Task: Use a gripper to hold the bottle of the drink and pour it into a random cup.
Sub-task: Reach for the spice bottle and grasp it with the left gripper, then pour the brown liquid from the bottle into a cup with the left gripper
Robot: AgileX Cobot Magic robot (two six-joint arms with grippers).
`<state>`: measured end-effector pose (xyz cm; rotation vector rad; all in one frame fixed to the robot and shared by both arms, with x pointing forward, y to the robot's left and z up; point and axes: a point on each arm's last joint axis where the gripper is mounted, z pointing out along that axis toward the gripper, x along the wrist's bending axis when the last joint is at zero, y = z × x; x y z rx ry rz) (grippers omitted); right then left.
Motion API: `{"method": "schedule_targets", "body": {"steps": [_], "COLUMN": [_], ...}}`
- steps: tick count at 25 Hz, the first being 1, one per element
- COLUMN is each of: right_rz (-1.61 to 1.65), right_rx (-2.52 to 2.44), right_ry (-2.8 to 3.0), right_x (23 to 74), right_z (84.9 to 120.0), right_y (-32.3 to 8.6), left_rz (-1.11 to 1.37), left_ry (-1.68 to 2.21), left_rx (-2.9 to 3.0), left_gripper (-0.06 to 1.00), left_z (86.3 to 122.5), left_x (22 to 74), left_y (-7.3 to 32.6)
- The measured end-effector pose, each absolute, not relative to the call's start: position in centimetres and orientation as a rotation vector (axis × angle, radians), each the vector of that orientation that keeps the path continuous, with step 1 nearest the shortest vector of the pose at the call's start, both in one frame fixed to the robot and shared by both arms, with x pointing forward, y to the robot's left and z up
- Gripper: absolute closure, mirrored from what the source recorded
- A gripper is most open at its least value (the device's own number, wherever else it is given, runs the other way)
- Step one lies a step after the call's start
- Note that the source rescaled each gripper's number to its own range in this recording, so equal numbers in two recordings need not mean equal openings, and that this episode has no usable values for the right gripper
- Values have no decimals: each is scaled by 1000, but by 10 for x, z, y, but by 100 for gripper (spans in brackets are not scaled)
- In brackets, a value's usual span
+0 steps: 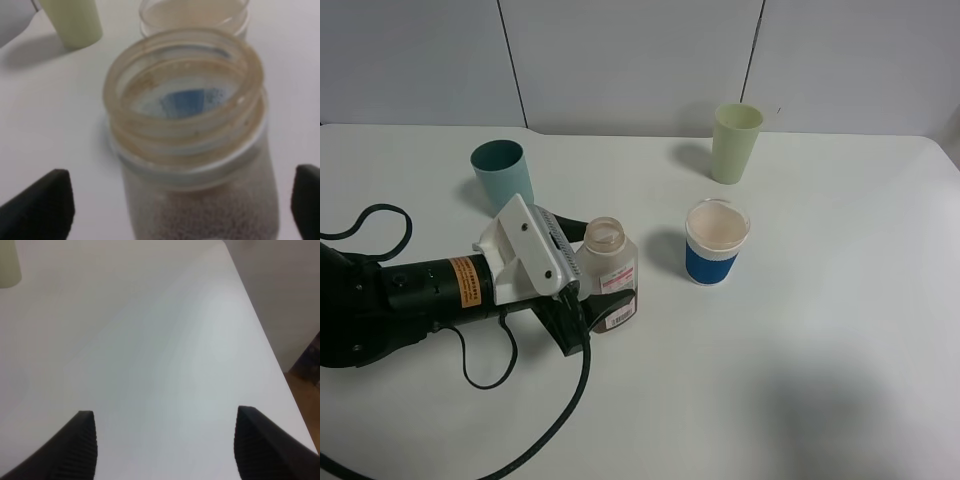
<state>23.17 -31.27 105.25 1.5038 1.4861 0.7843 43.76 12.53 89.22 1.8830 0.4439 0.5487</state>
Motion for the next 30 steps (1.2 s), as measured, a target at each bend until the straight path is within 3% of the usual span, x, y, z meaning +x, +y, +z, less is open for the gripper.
{"method": "schedule_targets", "body": {"steps": [4, 6, 11, 12, 30], "right_rz": [784, 784, 784, 784, 784], "right_rx": [1504, 1504, 1504, 1504, 1504], "right_ry": [1486, 1486, 1486, 1486, 1486], "right_x": [232, 232, 232, 232, 232], "right_z": [1053, 1053, 1053, 1053, 1053], "right_y": [-313, -313, -313, -313, -313], "left_rz": [549, 549, 544, 543, 541], "left_ry": [443, 443, 428, 427, 419], "left_rx": [1883, 1883, 1892, 1892, 1897], "left_gripper": [21, 32, 90, 94, 94], "left_z": [892, 892, 892, 892, 892], "left_x": [438, 438, 437, 437, 436], "left_y": [125, 125, 125, 125, 124]}}
